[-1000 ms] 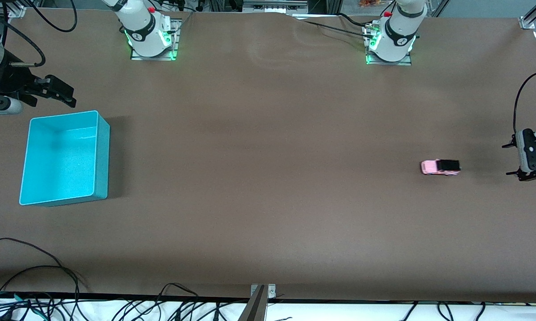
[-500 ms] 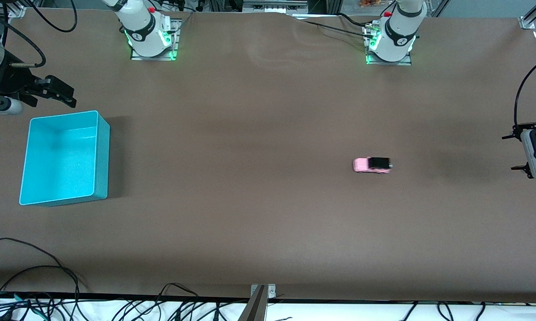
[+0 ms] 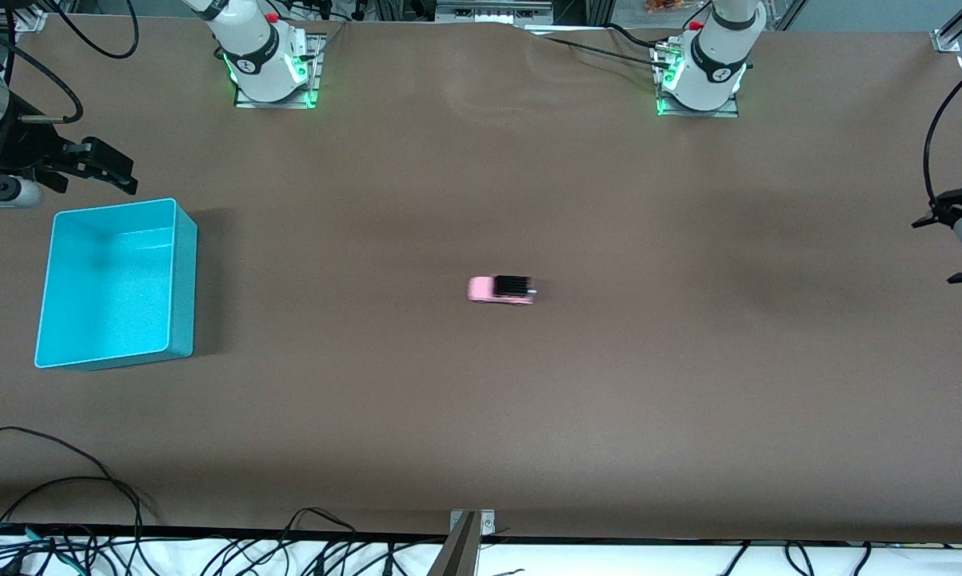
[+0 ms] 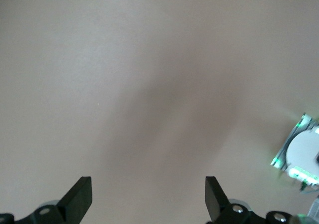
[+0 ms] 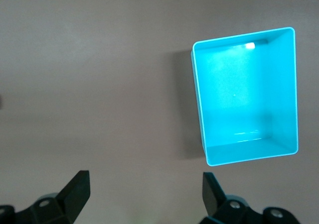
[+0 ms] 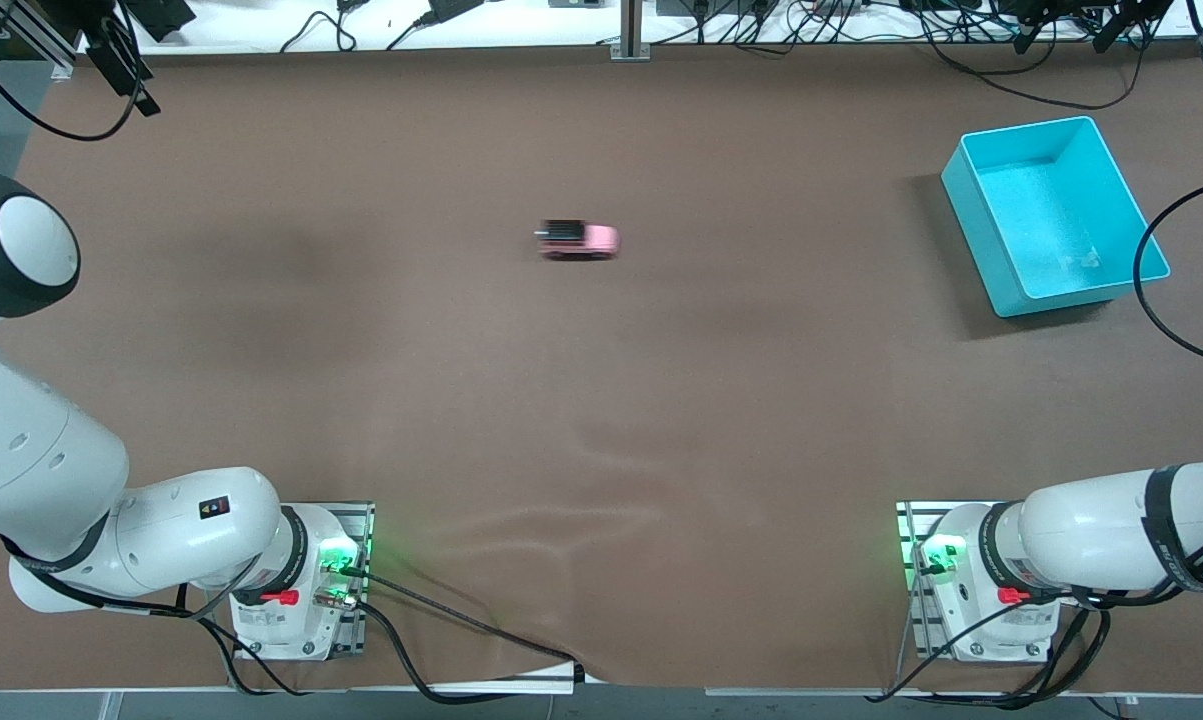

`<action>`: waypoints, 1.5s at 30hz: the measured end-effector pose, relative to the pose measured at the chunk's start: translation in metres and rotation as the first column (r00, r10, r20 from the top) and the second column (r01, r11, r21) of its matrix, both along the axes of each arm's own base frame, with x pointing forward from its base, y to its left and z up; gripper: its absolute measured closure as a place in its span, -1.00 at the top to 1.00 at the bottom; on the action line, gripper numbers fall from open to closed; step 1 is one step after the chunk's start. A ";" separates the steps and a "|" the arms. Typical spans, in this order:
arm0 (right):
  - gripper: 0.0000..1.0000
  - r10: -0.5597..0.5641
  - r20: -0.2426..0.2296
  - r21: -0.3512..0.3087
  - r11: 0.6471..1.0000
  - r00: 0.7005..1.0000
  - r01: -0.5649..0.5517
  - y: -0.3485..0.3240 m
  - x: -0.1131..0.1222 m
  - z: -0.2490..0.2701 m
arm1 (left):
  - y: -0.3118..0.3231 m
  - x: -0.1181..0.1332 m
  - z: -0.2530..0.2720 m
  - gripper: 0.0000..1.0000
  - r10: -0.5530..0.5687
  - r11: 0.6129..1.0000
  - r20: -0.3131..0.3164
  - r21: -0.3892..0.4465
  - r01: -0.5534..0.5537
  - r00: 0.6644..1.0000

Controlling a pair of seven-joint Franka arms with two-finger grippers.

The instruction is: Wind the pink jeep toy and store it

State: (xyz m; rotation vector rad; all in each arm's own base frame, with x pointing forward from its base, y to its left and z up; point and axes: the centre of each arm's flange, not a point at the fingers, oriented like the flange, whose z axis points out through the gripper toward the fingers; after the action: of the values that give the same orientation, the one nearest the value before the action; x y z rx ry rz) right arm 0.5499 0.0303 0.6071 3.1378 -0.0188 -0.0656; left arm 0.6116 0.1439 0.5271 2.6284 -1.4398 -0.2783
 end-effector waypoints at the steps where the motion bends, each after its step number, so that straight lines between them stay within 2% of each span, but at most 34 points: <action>1: 1.00 0.000 0.000 0.000 1.000 1.000 0.000 0.000 0.000 0.000 | -0.002 -0.003 0.006 1.00 0.013 1.000 -0.001 0.004 -0.013 1.000; 16: 1.00 0.000 0.000 0.000 1.000 1.000 0.000 0.000 0.000 0.000 | -0.033 -0.019 0.043 1.00 0.100 0.994 0.004 0.041 -0.100 0.995; 27: 1.00 0.000 0.000 0.000 1.000 1.000 0.000 0.000 0.000 0.000 | -0.067 -0.047 0.069 1.00 0.219 0.972 0.020 0.088 -0.220 0.976; 32: 1.00 0.000 0.000 0.000 1.000 1.000 0.000 0.000 0.000 0.000 | -0.063 -0.049 0.064 1.00 0.280 0.952 0.076 0.103 -0.287 0.957; 37: 1.00 0.000 0.000 0.000 1.000 1.000 0.000 0.000 0.000 0.000 | -0.047 -0.051 0.047 1.00 0.372 0.919 0.115 0.092 -0.383 0.921; 38: 1.00 0.000 0.000 0.000 1.000 1.000 0.000 0.000 0.000 0.000 | -0.045 -0.052 0.044 1.00 0.402 0.906 0.115 0.092 -0.413 0.908; 39: 1.00 0.000 0.000 0.000 1.000 1.000 0.000 0.000 0.000 0.000 | -0.048 -0.059 0.038 1.00 0.499 0.854 0.116 0.101 -0.510 0.859; 45: 1.00 0.000 0.000 0.000 1.000 1.000 0.000 0.000 0.000 0.000 | -0.064 -0.064 0.042 1.00 0.580 0.799 0.129 0.104 -0.592 0.804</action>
State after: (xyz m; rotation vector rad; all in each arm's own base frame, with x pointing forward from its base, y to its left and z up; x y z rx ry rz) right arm 0.5501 0.0302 0.6069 3.1378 -0.0192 -0.0663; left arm 0.5478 0.0798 0.5690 3.0675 -0.5598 -0.1898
